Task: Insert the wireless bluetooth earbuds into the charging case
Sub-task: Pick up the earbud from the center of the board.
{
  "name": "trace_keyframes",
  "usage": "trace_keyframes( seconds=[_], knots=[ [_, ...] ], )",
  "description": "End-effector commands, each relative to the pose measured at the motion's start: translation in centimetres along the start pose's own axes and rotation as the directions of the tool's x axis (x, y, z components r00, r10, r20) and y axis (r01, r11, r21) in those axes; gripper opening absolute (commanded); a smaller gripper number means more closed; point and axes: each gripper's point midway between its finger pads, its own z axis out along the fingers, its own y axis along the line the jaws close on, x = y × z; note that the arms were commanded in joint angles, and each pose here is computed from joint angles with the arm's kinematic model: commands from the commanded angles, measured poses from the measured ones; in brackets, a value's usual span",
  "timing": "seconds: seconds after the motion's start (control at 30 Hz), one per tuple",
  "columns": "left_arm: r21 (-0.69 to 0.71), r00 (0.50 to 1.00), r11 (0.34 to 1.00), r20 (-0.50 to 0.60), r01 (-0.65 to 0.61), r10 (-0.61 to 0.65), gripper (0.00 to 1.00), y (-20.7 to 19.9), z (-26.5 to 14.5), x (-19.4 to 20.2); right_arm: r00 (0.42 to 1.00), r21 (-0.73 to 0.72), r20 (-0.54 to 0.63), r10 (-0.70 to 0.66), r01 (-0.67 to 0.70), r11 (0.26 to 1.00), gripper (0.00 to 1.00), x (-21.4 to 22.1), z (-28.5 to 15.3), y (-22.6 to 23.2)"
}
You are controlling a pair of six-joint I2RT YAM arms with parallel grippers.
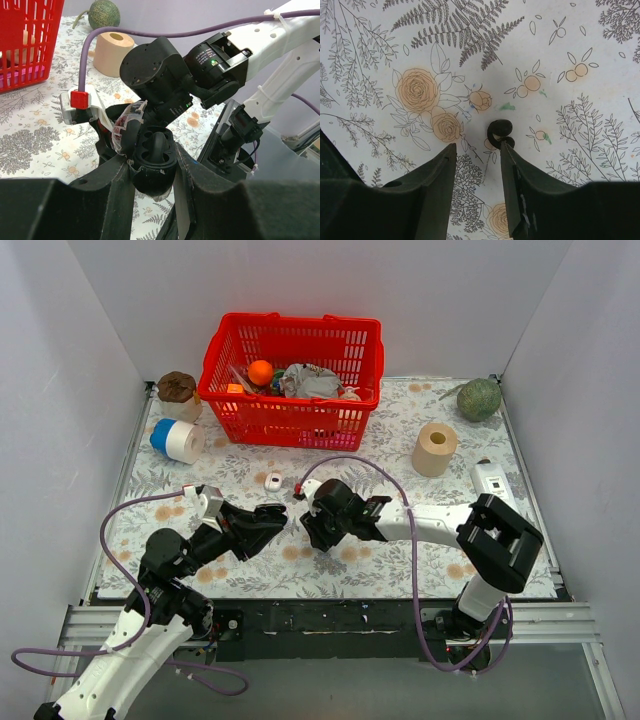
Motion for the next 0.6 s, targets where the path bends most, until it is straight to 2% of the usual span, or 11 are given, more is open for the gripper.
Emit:
trace_keyframes(
  seconds=[0.0, 0.57],
  knots=[
    [0.001, 1.0, 1.0, 0.016, -0.016, 0.016, 0.0, -0.4, -0.2, -0.8, 0.999, 0.009, 0.01, -0.043, 0.042, 0.999, 0.49, -1.3, 0.0, -0.1],
    [-0.006, 1.0, 1.0, 0.008, -0.014, 0.014, 0.0, -0.2, -0.1, -0.6, 0.998, 0.026, -0.021, -0.067, 0.067, 0.997, 0.49, -0.9, 1.1, -0.6]
  ],
)
